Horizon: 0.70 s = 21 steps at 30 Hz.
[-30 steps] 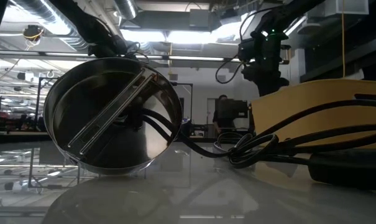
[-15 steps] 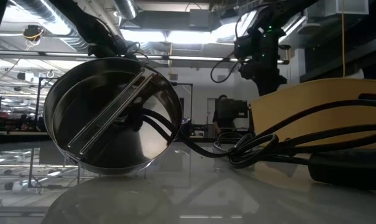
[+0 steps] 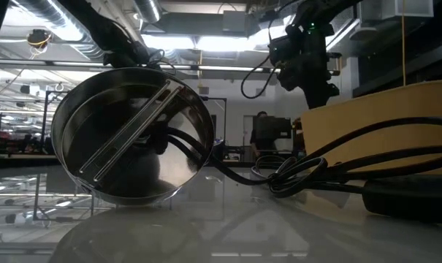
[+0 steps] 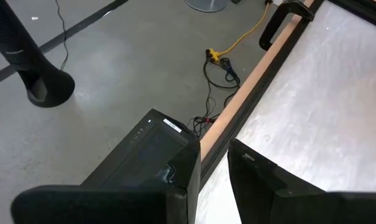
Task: Sort batteries
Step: Put the black battery into the yellow bin, then return to Home Position
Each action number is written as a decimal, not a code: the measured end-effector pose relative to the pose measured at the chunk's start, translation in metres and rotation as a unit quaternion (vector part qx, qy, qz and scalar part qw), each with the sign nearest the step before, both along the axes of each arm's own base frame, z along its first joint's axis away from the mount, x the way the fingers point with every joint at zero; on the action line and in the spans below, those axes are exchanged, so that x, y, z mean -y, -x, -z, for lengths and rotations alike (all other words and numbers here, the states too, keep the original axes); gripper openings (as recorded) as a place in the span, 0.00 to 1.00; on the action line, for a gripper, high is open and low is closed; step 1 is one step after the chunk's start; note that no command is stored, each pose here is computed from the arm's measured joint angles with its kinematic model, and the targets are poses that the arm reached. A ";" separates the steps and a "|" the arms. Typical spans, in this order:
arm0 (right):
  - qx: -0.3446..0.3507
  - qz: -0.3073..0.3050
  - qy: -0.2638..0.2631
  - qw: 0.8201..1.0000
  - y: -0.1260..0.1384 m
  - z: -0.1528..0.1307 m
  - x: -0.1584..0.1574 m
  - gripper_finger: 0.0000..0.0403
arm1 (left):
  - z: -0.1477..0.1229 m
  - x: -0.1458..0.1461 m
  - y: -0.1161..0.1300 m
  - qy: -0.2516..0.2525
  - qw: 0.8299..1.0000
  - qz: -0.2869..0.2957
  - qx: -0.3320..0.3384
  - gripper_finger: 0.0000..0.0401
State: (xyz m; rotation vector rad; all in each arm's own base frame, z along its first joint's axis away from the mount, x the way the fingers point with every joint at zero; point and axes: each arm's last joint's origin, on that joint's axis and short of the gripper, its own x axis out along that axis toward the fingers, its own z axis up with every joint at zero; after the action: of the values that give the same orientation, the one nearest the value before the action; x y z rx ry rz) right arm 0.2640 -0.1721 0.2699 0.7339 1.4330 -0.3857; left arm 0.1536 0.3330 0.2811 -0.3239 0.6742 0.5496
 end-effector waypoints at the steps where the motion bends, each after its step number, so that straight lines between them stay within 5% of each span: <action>1: 0.002 -0.001 -0.016 1.000 -0.001 0.000 -0.003 0.26 | 0.000 0.000 0.000 -0.001 1.000 0.001 0.000 0.18; 12: 0.011 -0.011 -0.041 0.999 -0.012 -0.004 -0.023 0.26 | 0.000 0.000 0.000 -0.008 1.000 0.009 -0.005 0.18; 21: 0.077 0.002 0.078 0.994 -0.009 -0.065 -0.011 0.26 | -0.031 0.015 0.017 -0.036 0.999 0.011 0.024 0.18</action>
State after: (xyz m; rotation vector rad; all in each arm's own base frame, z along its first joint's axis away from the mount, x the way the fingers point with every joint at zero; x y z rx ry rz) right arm 0.2727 -0.1608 0.3345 0.6266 1.2412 -0.4309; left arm 0.1361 0.3180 0.3125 -0.2622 0.6094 0.5420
